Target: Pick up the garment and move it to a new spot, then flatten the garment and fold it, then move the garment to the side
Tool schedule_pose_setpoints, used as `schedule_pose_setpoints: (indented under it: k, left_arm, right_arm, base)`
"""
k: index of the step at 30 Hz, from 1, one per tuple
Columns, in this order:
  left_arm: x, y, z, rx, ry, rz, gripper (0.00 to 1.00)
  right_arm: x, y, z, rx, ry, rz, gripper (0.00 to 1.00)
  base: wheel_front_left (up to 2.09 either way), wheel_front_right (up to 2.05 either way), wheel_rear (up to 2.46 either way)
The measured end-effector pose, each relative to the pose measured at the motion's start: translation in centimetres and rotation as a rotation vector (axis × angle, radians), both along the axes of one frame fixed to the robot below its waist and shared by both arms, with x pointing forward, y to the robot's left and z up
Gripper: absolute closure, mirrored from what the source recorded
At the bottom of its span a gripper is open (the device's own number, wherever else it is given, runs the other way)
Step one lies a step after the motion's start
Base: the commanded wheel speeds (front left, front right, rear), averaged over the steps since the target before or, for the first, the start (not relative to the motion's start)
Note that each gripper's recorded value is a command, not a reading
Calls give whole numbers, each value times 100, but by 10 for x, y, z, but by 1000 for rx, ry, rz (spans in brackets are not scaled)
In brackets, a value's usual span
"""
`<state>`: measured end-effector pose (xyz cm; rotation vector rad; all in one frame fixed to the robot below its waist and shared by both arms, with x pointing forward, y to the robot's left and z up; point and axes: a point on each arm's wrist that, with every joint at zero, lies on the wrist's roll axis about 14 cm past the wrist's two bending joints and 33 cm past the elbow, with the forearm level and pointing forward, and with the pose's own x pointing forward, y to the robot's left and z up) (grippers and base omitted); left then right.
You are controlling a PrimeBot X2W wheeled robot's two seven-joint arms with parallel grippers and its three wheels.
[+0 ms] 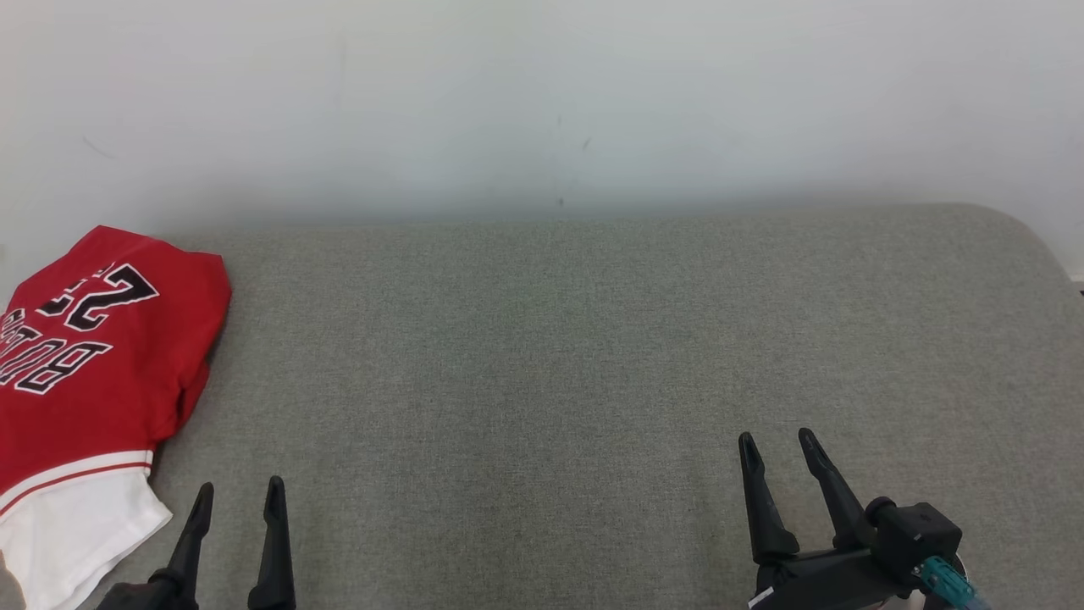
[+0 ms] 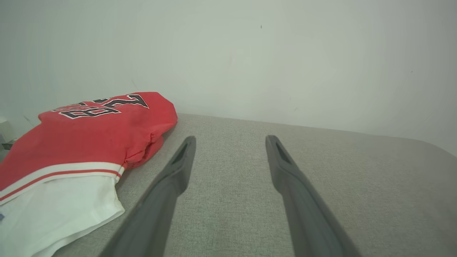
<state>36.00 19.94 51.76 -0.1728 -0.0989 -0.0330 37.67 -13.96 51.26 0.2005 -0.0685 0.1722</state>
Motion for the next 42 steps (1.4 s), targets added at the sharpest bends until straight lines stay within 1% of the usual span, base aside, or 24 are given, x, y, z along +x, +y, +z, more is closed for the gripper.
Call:
schedule_pose_setpoints:
  k: [8,21,33,42]
  left_arm:
    - [-1,-1,2,57,-15,-4,0]
    - [-4,9,3,135,-27,25,0]
    - [-5,15,-1,125,-14,49,0]
    - [-6,16,-4,122,-6,53,0]
  right_arm:
    - [-1,3,2,-56,-23,10,0]
    - [-2,4,3,-137,-50,17,0]
    - [-4,-11,-1,-141,-35,-25,0]
    - [-4,-13,-4,-133,-24,-33,0]
  base:
    - [0,0,0]
    - [0,0,0]
    - [0,0,0]
    - [0,0,0]
